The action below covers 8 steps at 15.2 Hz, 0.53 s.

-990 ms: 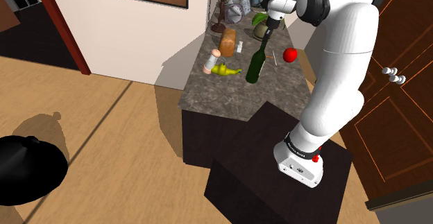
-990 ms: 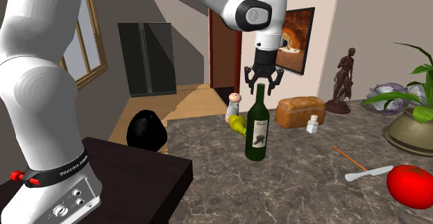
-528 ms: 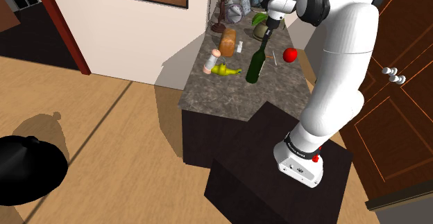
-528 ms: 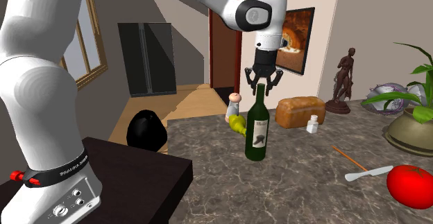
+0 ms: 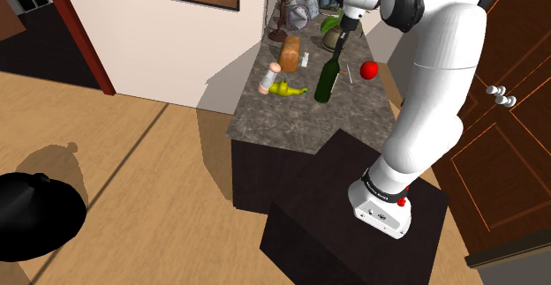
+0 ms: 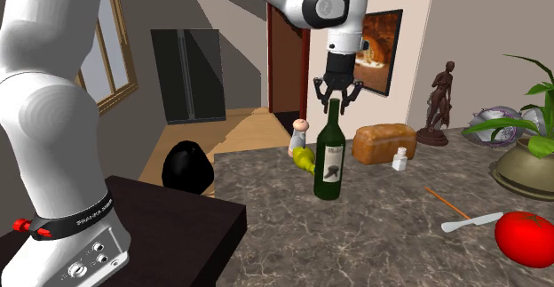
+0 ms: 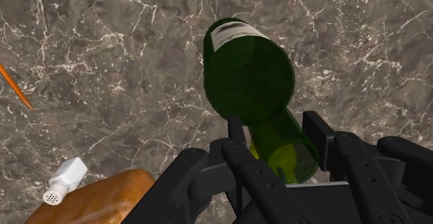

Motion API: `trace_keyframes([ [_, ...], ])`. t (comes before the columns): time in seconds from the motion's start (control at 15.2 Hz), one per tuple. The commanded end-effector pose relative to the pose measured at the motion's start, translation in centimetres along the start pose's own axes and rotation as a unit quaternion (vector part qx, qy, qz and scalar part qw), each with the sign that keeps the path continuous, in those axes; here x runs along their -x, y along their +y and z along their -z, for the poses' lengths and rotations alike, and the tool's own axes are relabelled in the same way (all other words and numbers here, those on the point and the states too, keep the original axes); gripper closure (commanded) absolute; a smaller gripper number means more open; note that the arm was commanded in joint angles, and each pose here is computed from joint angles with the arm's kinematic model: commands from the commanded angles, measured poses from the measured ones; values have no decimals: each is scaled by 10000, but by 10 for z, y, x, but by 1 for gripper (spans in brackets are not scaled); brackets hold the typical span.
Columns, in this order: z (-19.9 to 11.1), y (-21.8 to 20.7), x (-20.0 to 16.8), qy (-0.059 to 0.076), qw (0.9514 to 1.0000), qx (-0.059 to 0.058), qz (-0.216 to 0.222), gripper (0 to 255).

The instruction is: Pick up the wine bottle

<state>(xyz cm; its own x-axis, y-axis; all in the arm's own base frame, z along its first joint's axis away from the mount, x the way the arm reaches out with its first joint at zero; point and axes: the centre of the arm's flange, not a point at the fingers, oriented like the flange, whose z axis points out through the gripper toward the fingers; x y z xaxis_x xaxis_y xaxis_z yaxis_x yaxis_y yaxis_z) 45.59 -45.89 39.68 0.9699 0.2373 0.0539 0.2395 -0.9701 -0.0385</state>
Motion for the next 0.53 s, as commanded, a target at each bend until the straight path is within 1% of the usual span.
trace_keyframes([
  [0.0, 10, 0, 1, 1, 10000, 1, 0, 255],
  [0.46, 47, -2, -1, 1, 10000, 1, 0, 255],
])
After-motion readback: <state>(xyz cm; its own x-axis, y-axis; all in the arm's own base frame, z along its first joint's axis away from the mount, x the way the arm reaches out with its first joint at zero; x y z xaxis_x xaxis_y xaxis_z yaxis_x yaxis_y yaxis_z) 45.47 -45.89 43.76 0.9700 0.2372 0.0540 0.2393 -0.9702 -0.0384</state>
